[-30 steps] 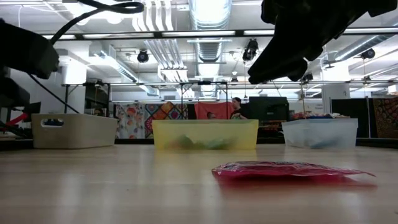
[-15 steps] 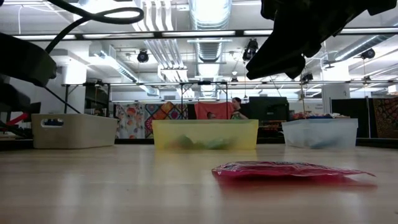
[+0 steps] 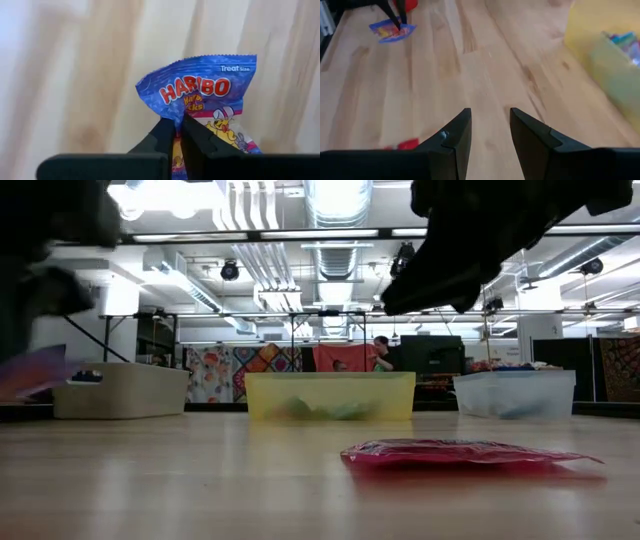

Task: Sort candy
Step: Put the violet gummy into the yellow bin

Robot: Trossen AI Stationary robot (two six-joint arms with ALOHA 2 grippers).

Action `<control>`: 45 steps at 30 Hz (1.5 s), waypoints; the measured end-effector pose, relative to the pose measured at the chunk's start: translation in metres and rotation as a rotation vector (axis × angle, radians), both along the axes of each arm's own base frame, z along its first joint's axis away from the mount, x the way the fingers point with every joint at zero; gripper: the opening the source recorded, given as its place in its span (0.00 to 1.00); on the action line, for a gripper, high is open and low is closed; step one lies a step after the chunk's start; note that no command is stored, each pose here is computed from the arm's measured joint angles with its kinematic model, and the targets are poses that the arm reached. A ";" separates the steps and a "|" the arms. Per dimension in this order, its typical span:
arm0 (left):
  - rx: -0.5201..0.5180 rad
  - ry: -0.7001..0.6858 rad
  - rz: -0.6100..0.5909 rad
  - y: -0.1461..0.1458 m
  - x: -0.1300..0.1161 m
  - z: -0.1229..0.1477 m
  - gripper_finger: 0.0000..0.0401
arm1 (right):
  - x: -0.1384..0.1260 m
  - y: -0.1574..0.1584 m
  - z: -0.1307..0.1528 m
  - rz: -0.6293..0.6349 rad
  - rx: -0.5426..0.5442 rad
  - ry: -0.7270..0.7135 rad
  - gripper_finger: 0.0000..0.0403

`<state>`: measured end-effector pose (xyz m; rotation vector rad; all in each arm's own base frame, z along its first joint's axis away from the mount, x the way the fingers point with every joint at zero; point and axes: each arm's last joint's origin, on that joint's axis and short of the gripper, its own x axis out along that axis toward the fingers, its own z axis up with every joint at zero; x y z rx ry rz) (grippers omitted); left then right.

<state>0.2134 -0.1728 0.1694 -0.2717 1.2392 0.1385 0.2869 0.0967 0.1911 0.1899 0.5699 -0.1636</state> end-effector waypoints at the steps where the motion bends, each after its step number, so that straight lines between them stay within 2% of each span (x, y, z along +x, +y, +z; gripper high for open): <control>1: 0.034 -0.040 -0.003 0.001 0.003 0.005 0.01 | 0.003 0.001 -0.003 -0.007 -0.012 -0.015 0.31; 6: 0.261 -0.247 -0.020 0.009 0.026 0.032 0.01 | 0.027 0.008 -0.012 0.037 -0.053 -0.197 0.31; 11: 0.535 -0.382 0.039 0.025 0.042 0.045 0.00 | 0.045 0.008 -0.009 0.022 -0.045 -0.422 0.37; 15: 0.713 -0.452 0.127 0.035 0.046 0.049 0.00 | 0.057 0.005 -0.008 -0.058 -0.065 -0.510 0.42; 18: 0.790 -0.495 0.195 0.041 0.048 0.051 0.00 | 0.066 0.001 -0.006 -0.076 -0.072 -0.514 0.45; 21: 0.817 -0.541 0.240 0.042 0.051 0.053 0.00 | 0.072 -0.005 0.000 -0.095 -0.101 -0.519 0.47; 28: 0.789 -0.589 0.278 0.040 0.054 0.056 0.00 | 0.085 -0.017 0.015 -0.101 -0.151 -0.538 0.48; 31: 0.779 -0.603 0.294 0.040 0.055 0.056 0.00 | 0.090 -0.020 0.017 -0.104 -0.169 -0.492 0.48; 34: 0.784 -0.605 0.305 0.042 0.056 0.056 0.00 | 0.094 -0.020 0.019 -0.109 -0.187 -0.442 0.48; 40: 0.796 -0.590 0.306 0.046 0.055 0.051 0.00 | 0.100 -0.018 0.036 -0.114 -0.196 -0.464 0.48; 45: 0.803 -0.579 0.302 0.047 0.053 0.047 0.00 | 0.105 -0.018 0.043 -0.110 -0.212 -0.429 0.48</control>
